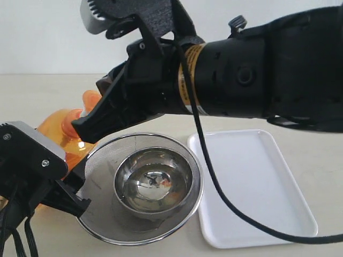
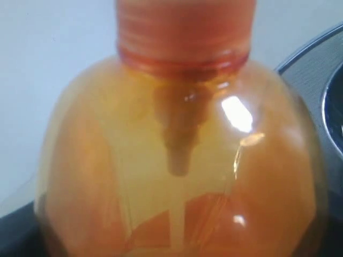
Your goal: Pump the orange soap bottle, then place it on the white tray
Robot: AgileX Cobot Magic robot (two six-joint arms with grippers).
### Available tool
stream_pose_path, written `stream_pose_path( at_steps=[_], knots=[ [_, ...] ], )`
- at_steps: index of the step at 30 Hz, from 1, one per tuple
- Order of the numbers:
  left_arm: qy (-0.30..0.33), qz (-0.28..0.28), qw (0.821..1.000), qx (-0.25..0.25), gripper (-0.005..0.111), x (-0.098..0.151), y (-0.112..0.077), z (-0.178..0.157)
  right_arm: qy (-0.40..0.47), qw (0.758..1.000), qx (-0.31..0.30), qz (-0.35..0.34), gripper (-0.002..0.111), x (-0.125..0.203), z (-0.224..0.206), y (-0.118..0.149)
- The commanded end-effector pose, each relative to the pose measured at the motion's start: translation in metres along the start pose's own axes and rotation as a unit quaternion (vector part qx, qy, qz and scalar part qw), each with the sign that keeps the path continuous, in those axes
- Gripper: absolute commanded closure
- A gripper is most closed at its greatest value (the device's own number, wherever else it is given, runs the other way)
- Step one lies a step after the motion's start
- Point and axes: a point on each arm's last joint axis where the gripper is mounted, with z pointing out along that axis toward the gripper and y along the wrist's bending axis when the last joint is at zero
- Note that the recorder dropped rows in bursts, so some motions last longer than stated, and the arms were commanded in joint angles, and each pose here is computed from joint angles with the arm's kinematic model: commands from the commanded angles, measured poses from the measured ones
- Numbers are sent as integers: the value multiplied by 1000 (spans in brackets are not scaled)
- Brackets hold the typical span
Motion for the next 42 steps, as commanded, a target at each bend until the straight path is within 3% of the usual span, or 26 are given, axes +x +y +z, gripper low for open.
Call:
stream_pose_path(
  at_steps=[1,19,36,42],
  knots=[
    [-22,-5,1000,-9,102,-6,2,-1,11,1000,-22,-4,108,10,12,5],
    [-29,1,1000,-2,102,-7,1,-1,57,996,-67,24,108,42,48,15],
    [-28,0,1000,3,102,-10,-1,0,58,996,-60,22,108,42,47,14],
    [-27,-1,1000,2,102,-9,0,0,28,999,-21,15,108,18,20,5]
  ],
)
